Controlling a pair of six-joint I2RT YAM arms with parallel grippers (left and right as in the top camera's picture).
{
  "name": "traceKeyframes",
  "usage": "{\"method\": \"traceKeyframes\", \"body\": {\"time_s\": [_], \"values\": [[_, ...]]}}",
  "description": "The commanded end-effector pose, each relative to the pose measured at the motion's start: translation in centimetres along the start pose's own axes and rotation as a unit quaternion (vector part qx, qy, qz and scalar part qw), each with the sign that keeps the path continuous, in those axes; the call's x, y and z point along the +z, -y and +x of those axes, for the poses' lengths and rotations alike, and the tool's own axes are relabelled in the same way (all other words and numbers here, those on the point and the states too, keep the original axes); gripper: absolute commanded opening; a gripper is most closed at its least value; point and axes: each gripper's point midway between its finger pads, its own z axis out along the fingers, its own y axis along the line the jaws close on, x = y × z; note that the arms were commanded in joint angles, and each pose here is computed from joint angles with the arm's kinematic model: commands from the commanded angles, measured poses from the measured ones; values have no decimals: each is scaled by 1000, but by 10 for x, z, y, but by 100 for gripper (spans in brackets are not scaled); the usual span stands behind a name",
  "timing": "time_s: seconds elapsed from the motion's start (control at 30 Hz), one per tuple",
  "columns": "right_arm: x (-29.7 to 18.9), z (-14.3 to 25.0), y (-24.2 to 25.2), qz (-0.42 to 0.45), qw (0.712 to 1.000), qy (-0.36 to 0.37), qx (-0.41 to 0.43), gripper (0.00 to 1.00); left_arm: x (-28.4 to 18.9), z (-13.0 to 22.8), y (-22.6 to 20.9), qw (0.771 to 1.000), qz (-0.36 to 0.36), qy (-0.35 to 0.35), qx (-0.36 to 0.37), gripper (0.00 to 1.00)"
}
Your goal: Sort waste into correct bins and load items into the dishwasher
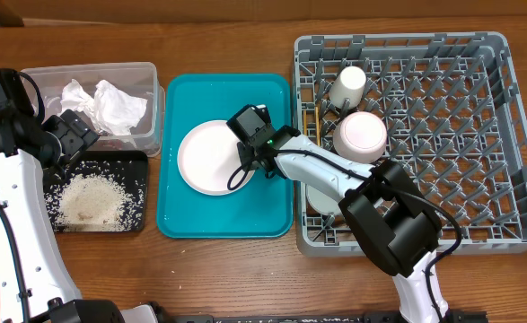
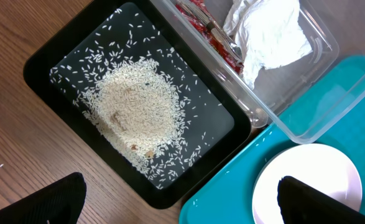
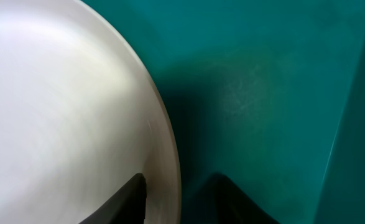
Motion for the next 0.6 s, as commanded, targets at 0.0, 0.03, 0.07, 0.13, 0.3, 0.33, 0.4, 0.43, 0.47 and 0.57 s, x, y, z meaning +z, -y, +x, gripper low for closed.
{"method": "traceKeyframes", "body": {"time_s": [0.0, 0.03, 0.07, 0.13, 0.3, 0.33, 0.4, 0.43, 0.47, 0.57], "values": [[1, -1, -3, -2, 1000, -1, -2, 32, -2, -4, 2, 1000, 2, 6, 5, 100], [1, -1, -3, -2, 1000, -1, -1, 28, -2, -4, 2, 1000, 2, 6, 5, 100], [1, -1, -3, -3, 1000, -1, -2, 25, -2, -4, 2, 1000, 2, 6, 4, 100], [1, 1, -3, -1, 1000, -4, -2, 23, -2, -4, 2, 1000, 2, 6, 5, 100], [0, 7, 0, 4, 1000, -16, -4, 22, -2, -4, 2, 1000, 2, 6, 5, 100], [0, 7, -2, 1, 1000, -17, -3, 22, -2, -4, 2, 1000, 2, 6, 5, 100], [0, 9, -7, -16, 1000, -24, -2, 20, -2, -4, 2, 1000, 2, 6, 5, 100], [0, 9, -9, -20, 1000, -24, -1, 17, -2, -4, 2, 1000, 2, 6, 5, 100], [0, 8, -9, -21, 1000, -23, -1, 14, -2, -4, 2, 1000, 2, 6, 5, 100], [0, 8, -9, -21, 1000, -22, -1, 4, -2, -4, 2, 1000, 2, 6, 4, 100]]}}
